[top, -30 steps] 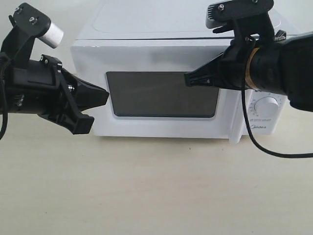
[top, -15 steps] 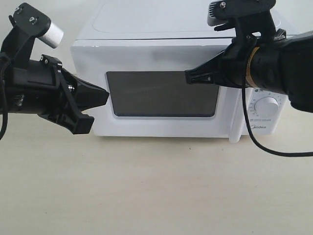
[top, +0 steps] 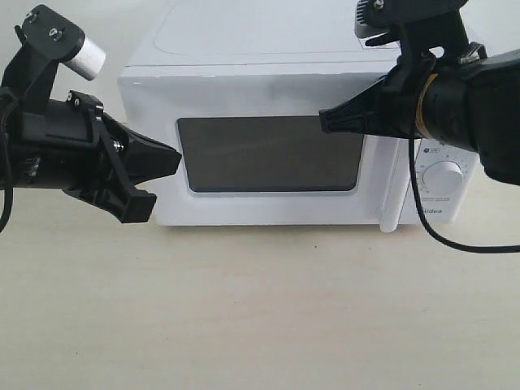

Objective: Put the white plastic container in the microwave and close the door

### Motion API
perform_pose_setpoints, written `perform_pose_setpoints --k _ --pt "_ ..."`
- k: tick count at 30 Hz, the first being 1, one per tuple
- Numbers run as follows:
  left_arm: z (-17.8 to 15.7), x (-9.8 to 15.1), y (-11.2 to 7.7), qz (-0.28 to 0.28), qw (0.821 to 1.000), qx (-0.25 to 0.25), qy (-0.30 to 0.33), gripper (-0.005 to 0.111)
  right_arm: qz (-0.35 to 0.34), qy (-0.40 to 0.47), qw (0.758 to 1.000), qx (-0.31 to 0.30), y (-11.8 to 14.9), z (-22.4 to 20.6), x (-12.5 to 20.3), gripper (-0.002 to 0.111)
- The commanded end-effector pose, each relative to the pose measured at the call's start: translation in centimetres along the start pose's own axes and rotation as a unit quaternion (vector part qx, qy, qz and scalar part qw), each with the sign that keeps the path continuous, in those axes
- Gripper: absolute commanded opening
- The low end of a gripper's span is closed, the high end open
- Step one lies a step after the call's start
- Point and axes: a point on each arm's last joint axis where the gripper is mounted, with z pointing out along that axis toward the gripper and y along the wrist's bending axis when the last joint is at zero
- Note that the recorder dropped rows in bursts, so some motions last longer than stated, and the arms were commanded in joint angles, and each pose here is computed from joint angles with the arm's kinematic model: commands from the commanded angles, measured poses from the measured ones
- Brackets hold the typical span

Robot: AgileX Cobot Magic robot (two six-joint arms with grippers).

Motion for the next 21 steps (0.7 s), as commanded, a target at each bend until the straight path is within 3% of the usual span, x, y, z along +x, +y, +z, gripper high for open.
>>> perform_pose_setpoints --k 1,11,21 --pt "-0.1 0.0 -0.1 -0.004 1.000 -0.002 -0.003 0.004 0.001 -0.010 1.000 0.016 -0.5 0.1 -0.4 0.000" --pt "-0.1 0.0 -0.1 -0.004 1.000 -0.004 -0.004 0.004 -0.001 -0.017 1.000 0.004 0.5 -3.8 -1.4 0.000" --pt "-0.1 0.0 0.1 -0.004 1.000 -0.015 -0.007 0.004 -0.018 -0.019 1.000 -0.008 1.2 -6.4 0.3 0.000"
